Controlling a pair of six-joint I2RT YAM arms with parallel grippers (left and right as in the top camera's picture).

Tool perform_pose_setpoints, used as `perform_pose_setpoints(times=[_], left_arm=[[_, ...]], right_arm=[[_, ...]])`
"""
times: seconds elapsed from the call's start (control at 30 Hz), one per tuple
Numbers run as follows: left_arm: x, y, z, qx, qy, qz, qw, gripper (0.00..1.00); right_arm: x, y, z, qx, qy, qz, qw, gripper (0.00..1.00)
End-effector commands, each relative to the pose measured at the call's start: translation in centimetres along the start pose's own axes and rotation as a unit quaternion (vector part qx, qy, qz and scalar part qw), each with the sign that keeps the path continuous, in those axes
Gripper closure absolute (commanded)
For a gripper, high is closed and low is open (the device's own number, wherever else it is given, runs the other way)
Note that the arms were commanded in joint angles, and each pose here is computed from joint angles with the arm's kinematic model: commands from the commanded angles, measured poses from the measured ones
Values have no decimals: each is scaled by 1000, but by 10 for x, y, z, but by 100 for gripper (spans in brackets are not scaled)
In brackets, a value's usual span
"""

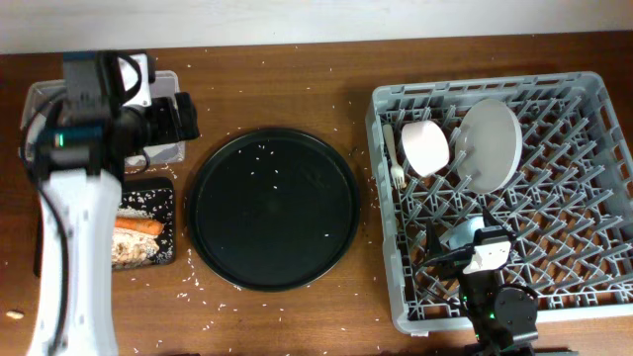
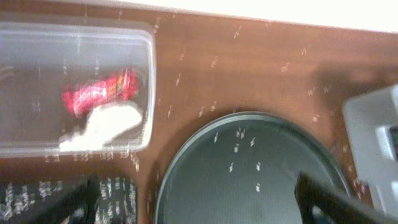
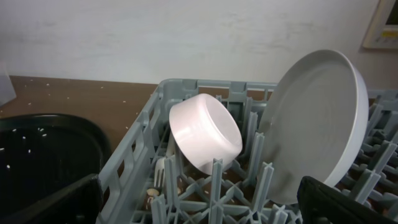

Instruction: Sort waste into correct bins and load items into the dishwasher rack

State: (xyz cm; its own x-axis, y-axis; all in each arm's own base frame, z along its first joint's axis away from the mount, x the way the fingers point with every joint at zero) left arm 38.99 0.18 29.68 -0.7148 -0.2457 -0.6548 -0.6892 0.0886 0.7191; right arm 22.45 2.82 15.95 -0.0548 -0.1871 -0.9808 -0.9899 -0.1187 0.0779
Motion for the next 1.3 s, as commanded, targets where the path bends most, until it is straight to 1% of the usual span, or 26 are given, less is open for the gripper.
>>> perform_pose_setpoints(times=[0.0, 0.03, 0.1, 0.23, 0.4, 0.53, 0.63, 0.77, 0.87, 1.27], left_arm=[[15, 18, -26, 57, -125, -76, 988, 1], [23, 19, -27, 67, -132, -118, 982, 1], [49, 17, -21, 76, -134, -174, 973, 1], [103, 21, -5, 81, -143, -269, 949, 1], [158, 32, 22, 46, -134, -344, 928, 1], [179, 35, 32, 40, -131, -389, 911, 1], [189, 30, 38, 30, -128, -397, 908, 1], [198, 25, 46, 17, -124, -380, 917, 1], [208, 15, 50, 12, -122, -353, 927, 1], [208, 14, 50, 12, -122, -355, 927, 1]], right_arm=[[3, 0, 0, 1, 1, 1, 1000, 2], [3, 0, 0, 1, 1, 1, 1000, 2], [3, 0, 0, 1, 1, 1, 1000, 2], [3, 0, 0, 1, 1, 1, 1000, 2], [3, 0, 0, 1, 1, 1, 1000, 2], [3, 0, 0, 1, 1, 1, 1000, 2], [3, 0, 0, 1, 1, 1, 1000, 2], [3, 0, 0, 1, 1, 1, 1000, 2], [3, 0, 0, 1, 1, 1, 1000, 2], [3, 0, 0, 1, 1, 1, 1000, 2]])
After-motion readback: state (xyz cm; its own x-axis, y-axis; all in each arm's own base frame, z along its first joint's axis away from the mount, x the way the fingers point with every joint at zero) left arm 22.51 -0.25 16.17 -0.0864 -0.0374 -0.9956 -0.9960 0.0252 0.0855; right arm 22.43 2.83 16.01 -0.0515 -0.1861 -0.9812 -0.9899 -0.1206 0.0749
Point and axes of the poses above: each gripper's point midway between its finger pads, its own y axis back along the fingers, its own z axis along the line the jaws close on, x = y × z, the point moved 2 cm from there along y, back along the fingers, and after that the axes turned 10 degrees about y, right-handed, at the moved point
